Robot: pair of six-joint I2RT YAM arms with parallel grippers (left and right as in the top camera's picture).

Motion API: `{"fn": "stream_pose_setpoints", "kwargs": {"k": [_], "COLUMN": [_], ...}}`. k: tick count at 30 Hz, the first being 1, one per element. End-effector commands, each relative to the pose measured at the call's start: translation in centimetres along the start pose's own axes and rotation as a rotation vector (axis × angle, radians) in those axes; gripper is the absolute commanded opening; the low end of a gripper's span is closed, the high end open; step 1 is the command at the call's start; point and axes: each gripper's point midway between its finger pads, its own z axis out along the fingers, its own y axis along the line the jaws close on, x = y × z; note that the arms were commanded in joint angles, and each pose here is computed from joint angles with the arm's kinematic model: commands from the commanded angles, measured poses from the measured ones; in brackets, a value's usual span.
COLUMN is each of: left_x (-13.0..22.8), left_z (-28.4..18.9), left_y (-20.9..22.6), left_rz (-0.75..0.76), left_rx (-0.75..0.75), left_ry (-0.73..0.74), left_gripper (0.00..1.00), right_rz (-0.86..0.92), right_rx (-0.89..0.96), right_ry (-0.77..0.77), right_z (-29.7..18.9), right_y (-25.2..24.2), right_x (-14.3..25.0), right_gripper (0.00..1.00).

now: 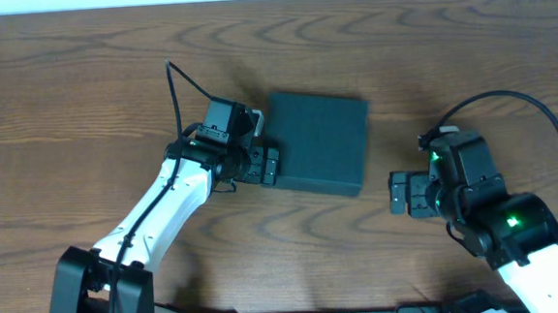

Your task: Pack container

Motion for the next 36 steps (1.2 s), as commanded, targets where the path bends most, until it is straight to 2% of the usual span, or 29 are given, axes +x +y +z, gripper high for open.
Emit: {"fn": "stream_pose_setpoints", "kwargs": {"k": [1, 5, 8, 11, 19, 25, 36], "left_x": [-0.4, -0.5, -0.2, 0.9, 1.6, 1.8, 3.3], "left_z": [-1.5, -3.5, -4.8, -5.0, -2.8, 0.0, 2.0], "left_y": [-0.8, 0.0, 2.9, 5.4, 6.7, 6.4, 6.2], "left_rz": [-0.017, -0.026, -0.074, -0.137, -0.173, -0.184, -0.232], "left_rx": [0.026, -0.023, -0.151, -0.207, -0.214, -0.155, -0.123], "left_ry": [-0.038, -0.075, -0.087, -0.044, 0.023, 0.072, 0.146], "left_gripper": [0.96, 0.96, 0.95, 0.95, 0.95, 0.95, 0.95], "right_rz": [0.055, 0.076, 0.094, 0.116, 0.126, 0.130, 0.137], "right_rx": [0.107, 0.151, 0.181, 0.181, 0.158, 0.146, 0.119], "right_ry": [0.005, 0.066, 0.115, 0.132, 0.092, 0.054, -0.004], "right_z": [1.0, 3.4, 5.8, 8.1, 11.6, 13.4, 15.2], "right_y": [-1.6, -2.4, -2.9, -3.1, -2.4, -2.0, -1.4], "right_x": [-0.3, -0.5, -0.6, -1.1, -2.9, -4.1, -5.7], "right_gripper": [0.99, 0.99, 0.99, 0.99, 0.99, 0.99, 0.99]}}
